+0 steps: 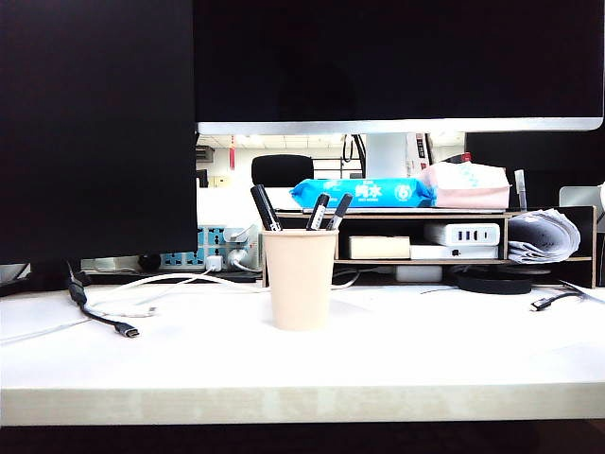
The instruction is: Pick up the marker and insert it into the paper cup.
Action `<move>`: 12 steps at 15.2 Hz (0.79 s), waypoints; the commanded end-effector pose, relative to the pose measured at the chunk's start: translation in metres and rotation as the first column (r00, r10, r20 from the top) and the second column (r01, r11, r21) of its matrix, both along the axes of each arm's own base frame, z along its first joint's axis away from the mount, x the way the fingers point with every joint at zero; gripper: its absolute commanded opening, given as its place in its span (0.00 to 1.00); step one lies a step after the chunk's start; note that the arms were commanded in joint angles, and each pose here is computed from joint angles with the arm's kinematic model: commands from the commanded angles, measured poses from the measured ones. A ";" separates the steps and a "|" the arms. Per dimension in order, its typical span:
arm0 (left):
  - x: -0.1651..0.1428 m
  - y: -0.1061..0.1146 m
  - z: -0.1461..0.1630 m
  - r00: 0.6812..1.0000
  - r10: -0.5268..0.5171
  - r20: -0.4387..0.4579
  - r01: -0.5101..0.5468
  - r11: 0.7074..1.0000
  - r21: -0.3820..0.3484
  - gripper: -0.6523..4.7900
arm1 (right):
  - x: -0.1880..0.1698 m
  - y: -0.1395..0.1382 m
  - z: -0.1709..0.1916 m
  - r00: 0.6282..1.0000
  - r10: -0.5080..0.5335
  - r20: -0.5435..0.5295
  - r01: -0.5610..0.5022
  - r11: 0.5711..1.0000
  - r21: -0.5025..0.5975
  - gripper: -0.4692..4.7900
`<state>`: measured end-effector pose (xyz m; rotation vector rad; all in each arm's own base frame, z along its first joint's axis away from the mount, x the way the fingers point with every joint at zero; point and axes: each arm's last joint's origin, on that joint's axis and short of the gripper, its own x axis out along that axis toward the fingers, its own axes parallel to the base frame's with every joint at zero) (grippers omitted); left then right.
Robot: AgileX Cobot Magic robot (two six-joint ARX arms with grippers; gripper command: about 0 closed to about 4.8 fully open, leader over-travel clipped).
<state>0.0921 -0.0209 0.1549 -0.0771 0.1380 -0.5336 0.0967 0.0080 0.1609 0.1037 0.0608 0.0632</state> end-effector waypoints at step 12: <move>0.005 0.021 0.012 0.865 0.491 0.102 -0.487 0.871 -0.064 0.11 | 0.000 0.000 0.001 1.000 0.000 0.015 0.000 1.000 -0.002 0.08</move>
